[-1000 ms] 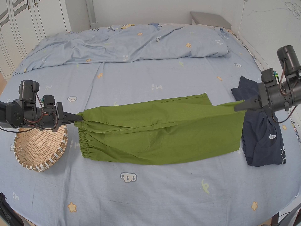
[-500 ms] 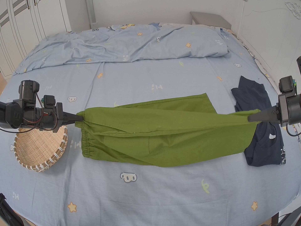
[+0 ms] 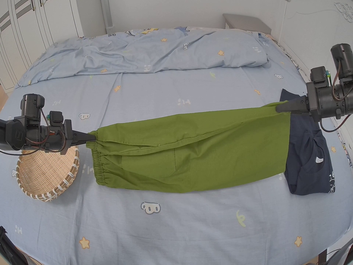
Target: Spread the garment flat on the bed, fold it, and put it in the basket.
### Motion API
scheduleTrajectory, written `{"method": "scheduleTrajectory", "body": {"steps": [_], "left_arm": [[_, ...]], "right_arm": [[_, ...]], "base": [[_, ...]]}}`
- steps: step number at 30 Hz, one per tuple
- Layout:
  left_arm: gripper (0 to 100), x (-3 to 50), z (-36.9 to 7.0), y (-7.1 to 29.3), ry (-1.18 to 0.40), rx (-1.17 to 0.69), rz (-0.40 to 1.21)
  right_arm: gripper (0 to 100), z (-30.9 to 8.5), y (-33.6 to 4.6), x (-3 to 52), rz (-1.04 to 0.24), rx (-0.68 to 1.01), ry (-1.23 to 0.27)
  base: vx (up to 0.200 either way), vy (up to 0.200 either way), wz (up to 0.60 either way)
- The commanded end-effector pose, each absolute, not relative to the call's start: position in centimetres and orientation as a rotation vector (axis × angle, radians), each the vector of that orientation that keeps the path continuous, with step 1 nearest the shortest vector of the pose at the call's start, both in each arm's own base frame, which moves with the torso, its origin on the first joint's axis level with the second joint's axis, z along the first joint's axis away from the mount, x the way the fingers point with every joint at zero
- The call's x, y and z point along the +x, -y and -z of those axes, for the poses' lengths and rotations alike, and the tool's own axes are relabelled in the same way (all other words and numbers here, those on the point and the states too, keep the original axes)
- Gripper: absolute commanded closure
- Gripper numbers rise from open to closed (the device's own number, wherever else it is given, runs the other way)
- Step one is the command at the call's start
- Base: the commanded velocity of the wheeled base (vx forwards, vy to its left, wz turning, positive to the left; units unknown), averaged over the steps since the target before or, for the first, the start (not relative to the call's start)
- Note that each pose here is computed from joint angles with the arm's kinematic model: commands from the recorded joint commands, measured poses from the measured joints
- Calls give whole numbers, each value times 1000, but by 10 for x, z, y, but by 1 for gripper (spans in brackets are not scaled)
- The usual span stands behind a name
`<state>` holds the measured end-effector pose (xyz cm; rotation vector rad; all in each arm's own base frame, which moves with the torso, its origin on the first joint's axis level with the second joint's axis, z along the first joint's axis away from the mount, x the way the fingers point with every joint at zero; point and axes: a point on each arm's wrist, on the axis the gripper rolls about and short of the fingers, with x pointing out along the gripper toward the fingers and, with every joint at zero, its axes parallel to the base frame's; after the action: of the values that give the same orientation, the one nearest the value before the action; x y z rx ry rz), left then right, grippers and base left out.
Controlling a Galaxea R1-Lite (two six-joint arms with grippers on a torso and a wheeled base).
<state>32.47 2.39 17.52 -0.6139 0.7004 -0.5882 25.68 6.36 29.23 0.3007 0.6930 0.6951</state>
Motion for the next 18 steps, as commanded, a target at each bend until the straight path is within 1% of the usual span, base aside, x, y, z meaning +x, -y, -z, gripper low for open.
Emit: {"method": "scheduleTrajectory", "body": {"steps": [1,4,5,11,18], "left_arm": [[100,327,-175,-25,-696,-615,584],[100,327,-176,-25,-693,-612,586],[100,327,-176,-25,-691,-612,587],[100,330,-173,-26,-698,-617,583],[100,340,-168,-27,-706,-619,572]], "right_arm": [[100,-271,-66,302,-666,315,-751],[100,-266,-64,314,-653,316,-754],[100,-260,-61,326,-645,311,-738],[100,-242,-50,361,-621,291,-657],[100,-237,-43,391,-601,292,-623]], "base": [[0,0,0],[0,0,0],[0,0,0],[0,0,0],[0,0,0]]}}
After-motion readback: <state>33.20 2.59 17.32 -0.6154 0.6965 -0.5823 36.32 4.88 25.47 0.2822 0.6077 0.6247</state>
